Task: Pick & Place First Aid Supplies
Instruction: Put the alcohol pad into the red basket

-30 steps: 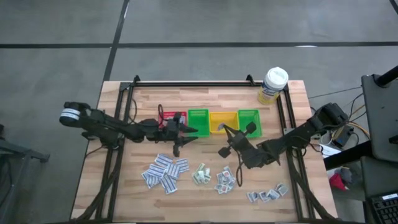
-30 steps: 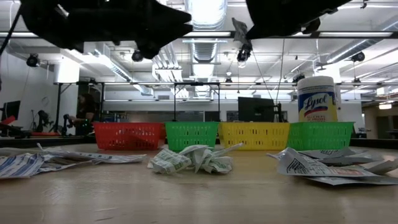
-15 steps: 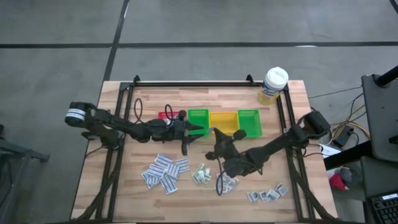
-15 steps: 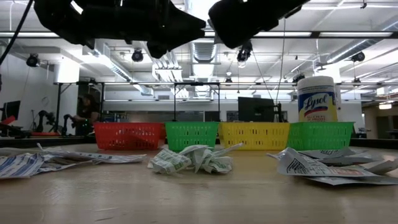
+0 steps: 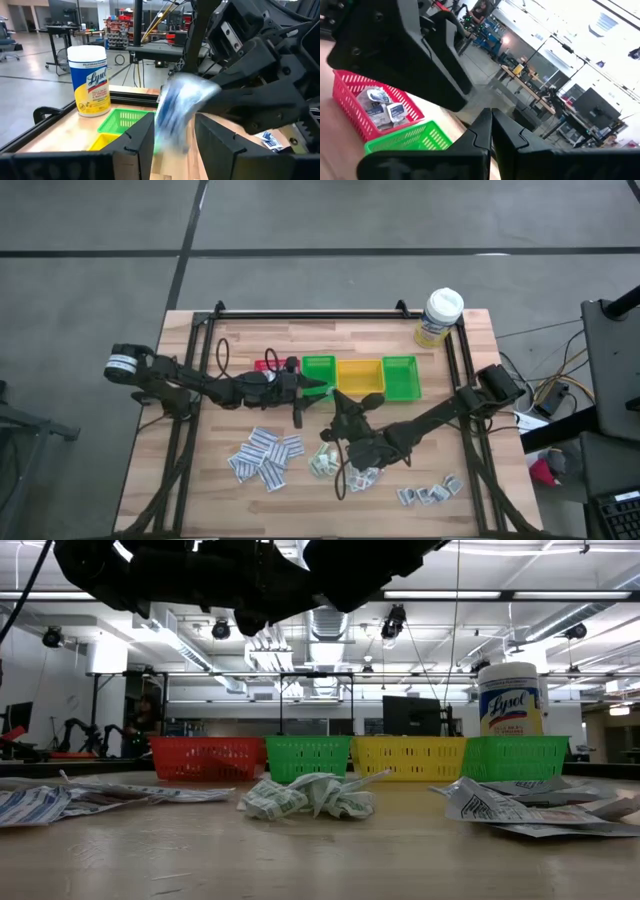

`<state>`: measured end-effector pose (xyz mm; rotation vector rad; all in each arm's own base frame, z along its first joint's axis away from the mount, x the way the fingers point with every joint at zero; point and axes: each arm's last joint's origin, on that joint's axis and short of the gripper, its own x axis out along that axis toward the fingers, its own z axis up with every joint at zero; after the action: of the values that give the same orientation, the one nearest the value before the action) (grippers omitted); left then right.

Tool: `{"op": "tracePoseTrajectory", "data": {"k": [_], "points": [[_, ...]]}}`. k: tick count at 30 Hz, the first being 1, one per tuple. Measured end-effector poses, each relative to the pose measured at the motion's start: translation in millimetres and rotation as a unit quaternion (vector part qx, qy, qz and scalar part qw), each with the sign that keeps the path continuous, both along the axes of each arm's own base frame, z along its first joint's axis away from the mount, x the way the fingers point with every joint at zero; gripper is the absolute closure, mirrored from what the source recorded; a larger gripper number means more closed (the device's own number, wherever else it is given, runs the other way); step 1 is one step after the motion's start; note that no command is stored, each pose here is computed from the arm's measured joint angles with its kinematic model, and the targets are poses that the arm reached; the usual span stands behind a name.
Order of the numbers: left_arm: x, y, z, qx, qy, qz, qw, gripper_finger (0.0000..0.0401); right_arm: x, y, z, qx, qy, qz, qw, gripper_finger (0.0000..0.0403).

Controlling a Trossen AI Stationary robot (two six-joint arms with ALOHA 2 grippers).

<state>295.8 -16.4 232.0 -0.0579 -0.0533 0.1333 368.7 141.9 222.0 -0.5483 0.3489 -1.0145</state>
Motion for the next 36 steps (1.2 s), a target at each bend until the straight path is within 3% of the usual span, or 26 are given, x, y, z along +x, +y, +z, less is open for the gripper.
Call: {"op": "tracePoseTrajectory", "data": {"k": [14, 21, 27, 31, 36], "points": [[0.0, -1.2, -1.7, -0.018, 0.006, -0.004, 1.0, 0.0263, -5.0, -1.2, -3.4, -0.018, 0.016, -0.024, 0.999, 0.0395], [-2.1, -4.8, -23.8, -0.053, 0.119, -0.039, 0.991, 0.0263, -16.4, 3.0, -2.5, -0.039, 0.047, -0.023, 0.998, 0.0395], [-7.3, -14.6, -38.9, -0.068, 0.198, -0.052, 0.976, 0.0263, -47.1, 0.9, 4.9, -0.029, 0.03, -0.003, 0.999, 0.0394], [-10.6, -22.1, -44.6, -0.036, 0.232, -0.067, 0.97, 0.0263, -75.5, -4.2, 16.8, 0.019, -0.026, 0.052, 0.998, 0.0394], [-15.2, -27.9, -51.9, -0.006, 0.276, -0.08, 0.958, 0.0263, -112.0, -18.1, 26.9, 0.115, -0.079, 0.193, 0.971, 0.0394]]}}
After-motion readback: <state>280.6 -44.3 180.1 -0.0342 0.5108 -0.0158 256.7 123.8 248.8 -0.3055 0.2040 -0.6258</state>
